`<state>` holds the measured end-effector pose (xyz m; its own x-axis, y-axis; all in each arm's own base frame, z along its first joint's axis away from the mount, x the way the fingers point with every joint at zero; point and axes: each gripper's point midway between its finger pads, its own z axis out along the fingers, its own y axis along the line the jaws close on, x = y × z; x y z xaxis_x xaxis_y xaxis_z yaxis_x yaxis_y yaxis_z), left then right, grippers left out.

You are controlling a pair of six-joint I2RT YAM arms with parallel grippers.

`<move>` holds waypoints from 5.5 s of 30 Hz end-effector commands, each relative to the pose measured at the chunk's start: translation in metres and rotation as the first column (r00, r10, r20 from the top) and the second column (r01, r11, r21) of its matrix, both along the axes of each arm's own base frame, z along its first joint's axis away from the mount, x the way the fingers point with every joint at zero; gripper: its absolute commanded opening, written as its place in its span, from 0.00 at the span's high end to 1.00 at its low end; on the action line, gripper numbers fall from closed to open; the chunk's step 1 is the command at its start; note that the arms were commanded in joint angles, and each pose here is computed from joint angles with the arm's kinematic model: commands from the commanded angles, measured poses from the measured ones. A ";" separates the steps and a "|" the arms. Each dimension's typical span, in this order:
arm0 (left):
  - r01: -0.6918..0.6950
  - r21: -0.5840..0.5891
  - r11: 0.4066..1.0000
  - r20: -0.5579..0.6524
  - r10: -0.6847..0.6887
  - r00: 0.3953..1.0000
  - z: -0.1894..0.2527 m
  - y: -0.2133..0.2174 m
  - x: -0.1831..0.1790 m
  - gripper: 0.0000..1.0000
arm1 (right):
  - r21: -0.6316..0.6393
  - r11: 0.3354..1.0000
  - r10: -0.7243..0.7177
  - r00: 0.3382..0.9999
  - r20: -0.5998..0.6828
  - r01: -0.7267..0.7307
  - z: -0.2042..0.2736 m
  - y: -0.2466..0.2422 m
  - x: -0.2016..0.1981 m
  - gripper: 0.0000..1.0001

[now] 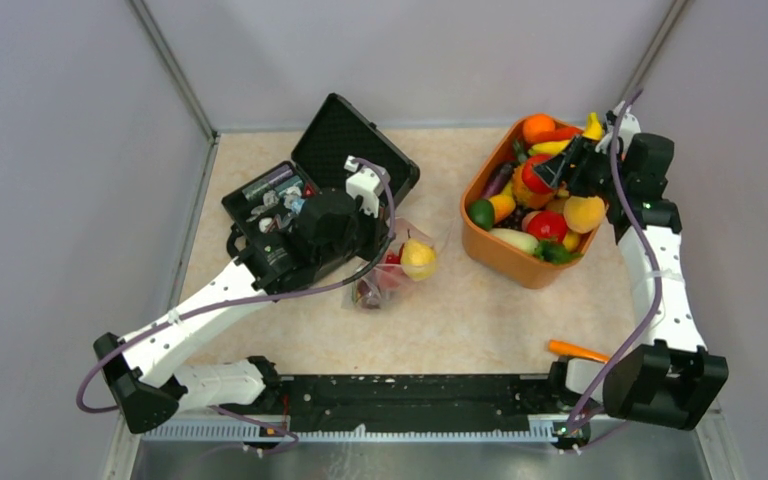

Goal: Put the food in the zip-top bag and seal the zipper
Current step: Pick up the fake fruit from the bin, then place the fake fruit in the zipper food storage bag, then adjust the zipper food storage bag at the center of the board.

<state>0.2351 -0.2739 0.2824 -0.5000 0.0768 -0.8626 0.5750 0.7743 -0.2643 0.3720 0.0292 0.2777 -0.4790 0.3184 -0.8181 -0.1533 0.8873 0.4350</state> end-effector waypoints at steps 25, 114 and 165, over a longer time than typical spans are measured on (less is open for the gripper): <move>0.002 -0.090 0.996 0.005 -0.001 1.000 0.023 -0.017 0.008 1.00 | -0.058 0.631 0.756 0.597 0.267 -0.773 0.055 0.230 -0.151 0.61; 0.155 -0.110 0.982 0.043 -0.151 0.988 0.045 -0.007 -0.010 0.78 | 0.046 0.889 0.452 0.889 0.079 -0.456 0.049 0.250 -0.092 1.00; 0.749 -0.061 0.659 0.386 -0.677 0.627 0.059 -0.021 -0.087 0.03 | -0.454 -0.053 0.992 -0.100 0.081 -0.890 0.069 0.259 -0.213 1.00</move>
<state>0.1467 -0.2874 0.3424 -0.0916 0.1410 -0.9858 0.9940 0.0731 -0.0819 0.1704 0.2833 0.3253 0.0358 -0.4838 -0.8745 -0.9835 -0.1724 0.0552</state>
